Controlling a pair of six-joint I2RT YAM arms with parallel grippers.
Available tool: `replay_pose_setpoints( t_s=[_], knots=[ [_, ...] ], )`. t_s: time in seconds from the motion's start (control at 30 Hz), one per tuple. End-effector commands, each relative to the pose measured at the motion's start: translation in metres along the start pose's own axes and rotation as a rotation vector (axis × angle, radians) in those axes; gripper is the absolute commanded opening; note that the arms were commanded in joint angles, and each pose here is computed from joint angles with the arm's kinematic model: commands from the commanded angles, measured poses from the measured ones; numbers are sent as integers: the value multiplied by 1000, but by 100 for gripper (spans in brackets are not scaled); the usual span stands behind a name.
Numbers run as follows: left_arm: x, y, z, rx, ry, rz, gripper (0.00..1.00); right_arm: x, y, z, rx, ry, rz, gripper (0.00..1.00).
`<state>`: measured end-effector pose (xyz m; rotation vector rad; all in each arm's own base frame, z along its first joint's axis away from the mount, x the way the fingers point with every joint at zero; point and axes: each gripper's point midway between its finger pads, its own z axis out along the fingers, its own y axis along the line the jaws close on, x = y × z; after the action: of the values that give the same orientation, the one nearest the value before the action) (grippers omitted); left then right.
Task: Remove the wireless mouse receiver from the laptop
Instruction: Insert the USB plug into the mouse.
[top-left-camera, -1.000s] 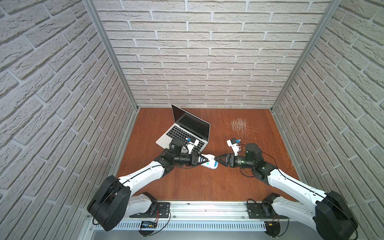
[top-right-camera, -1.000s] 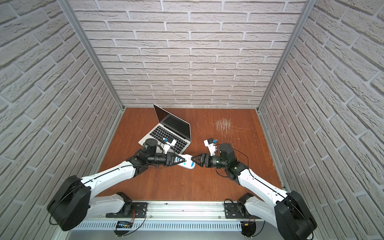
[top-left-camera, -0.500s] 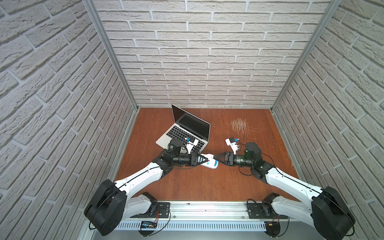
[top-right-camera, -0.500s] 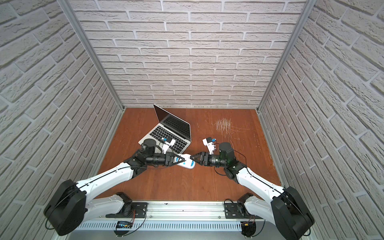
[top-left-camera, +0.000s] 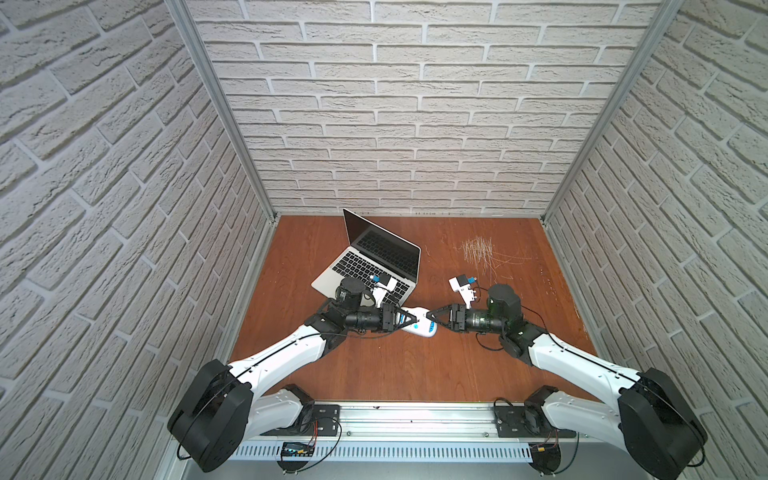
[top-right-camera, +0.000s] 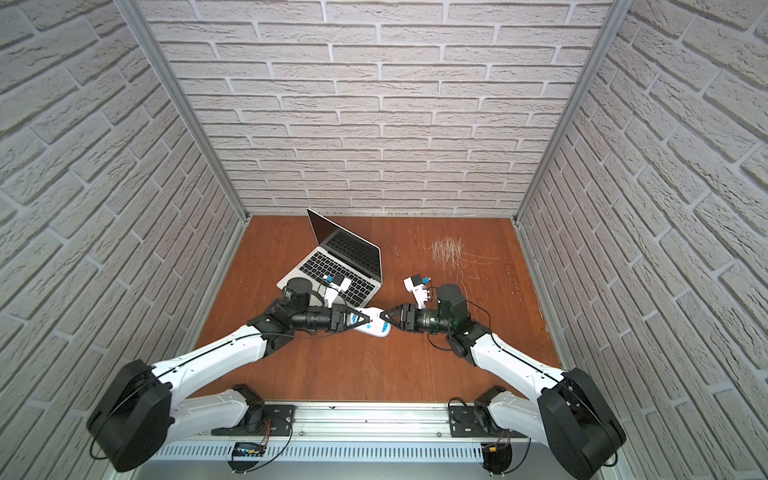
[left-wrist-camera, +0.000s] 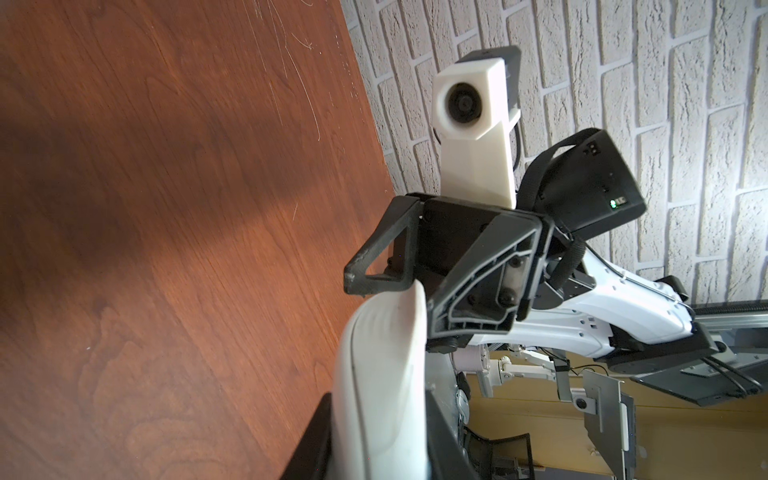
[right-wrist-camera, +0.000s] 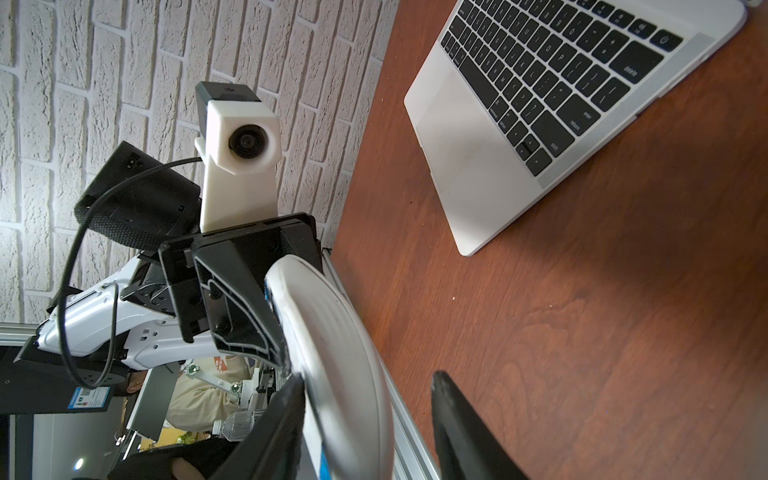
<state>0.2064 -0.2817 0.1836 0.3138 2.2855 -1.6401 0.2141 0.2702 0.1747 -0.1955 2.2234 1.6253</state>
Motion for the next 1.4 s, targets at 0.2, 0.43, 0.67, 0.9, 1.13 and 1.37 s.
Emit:
replay_pose_setpoints(
  t_s=[0.2, 0.43, 0.67, 0.9, 1.13, 1.37],
  knots=[
    [-6, -16, -3, 45, -36, 64, 0, -10, 16, -1, -47, -26, -45, 51],
    [-10, -18, -4, 44, -49, 70, 0, -3, 8, -3, -28, -20, -38, 66],
    [-10, -20, -2, 49, -53, 73, 0, -4, 12, 0, -63, -25, -22, 64],
    [-11, -22, 2, 53, -48, 75, 0, -3, 19, 8, -87, 4, -24, 59],
    [-12, -20, 4, 44, -51, 72, 0, 5, 23, 13, -102, 31, -32, 57],
    [-12, -16, 5, 33, -55, 67, 0, 7, 29, 15, -126, 47, -30, 43]
  ],
)
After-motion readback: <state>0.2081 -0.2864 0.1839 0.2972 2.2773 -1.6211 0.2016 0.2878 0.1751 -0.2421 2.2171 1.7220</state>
